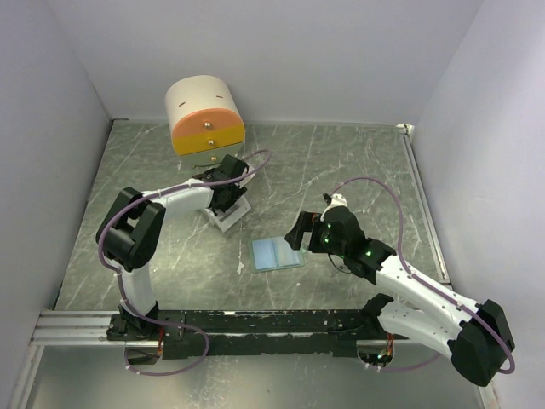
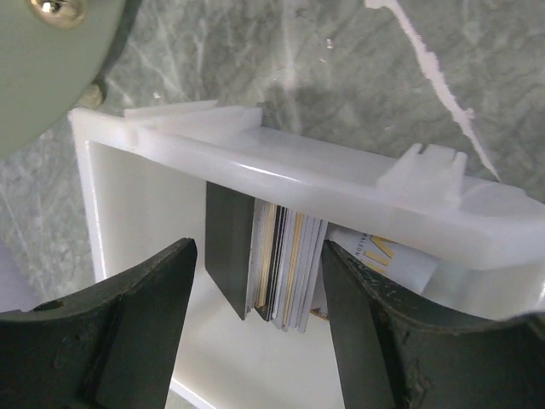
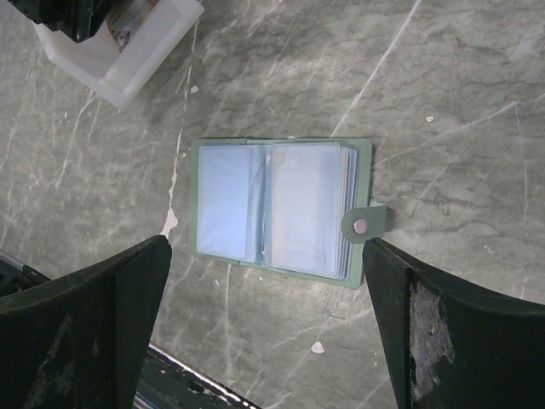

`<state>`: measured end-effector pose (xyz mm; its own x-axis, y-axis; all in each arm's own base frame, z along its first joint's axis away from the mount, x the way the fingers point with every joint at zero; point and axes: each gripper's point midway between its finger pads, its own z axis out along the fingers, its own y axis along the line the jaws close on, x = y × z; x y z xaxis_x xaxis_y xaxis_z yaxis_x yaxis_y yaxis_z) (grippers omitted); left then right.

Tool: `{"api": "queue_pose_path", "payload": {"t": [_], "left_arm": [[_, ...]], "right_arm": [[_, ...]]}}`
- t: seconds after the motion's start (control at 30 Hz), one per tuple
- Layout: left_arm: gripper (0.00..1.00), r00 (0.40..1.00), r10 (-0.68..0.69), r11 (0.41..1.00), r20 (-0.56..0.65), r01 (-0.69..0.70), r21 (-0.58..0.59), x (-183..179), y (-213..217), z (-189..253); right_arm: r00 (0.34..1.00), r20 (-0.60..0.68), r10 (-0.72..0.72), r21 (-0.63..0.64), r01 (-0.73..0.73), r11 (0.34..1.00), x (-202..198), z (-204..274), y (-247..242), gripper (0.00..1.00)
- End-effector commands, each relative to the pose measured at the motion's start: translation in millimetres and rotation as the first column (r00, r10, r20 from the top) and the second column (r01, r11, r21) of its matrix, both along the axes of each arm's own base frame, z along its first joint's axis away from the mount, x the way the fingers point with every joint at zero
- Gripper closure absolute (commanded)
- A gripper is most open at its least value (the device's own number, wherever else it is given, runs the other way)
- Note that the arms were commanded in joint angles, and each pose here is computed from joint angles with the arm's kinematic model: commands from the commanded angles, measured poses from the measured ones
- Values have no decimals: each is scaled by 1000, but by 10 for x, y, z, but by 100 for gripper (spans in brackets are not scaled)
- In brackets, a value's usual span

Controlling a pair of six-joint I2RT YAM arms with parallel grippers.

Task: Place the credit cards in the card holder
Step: Pick up the credit card from the storage box.

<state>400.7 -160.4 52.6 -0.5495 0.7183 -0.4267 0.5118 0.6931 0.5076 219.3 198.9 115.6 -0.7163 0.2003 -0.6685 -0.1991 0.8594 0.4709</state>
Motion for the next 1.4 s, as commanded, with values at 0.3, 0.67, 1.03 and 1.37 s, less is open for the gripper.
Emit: {"api": "queue_pose_path", "payload": {"t": [0.3, 0.67, 1.03, 1.37], "left_arm": [[36, 976, 92, 989, 197, -113, 94, 225, 243, 353], [42, 970, 96, 979, 222, -132, 153, 277, 312, 263], [39, 972, 94, 972, 214, -136, 192, 291, 340, 116], [45, 960, 107, 962, 258, -165, 217, 323, 403, 241]], "right_arm": [[1000, 28, -7, 15, 7, 1000, -11, 55, -29, 3], [999, 35, -11, 5, 11, 1000, -14, 94, -59, 3], [999, 45, -11, 5, 11, 1000, -17, 138, -70, 3], [999, 45, -13, 9, 13, 1000, -34, 138, -84, 3]]}}
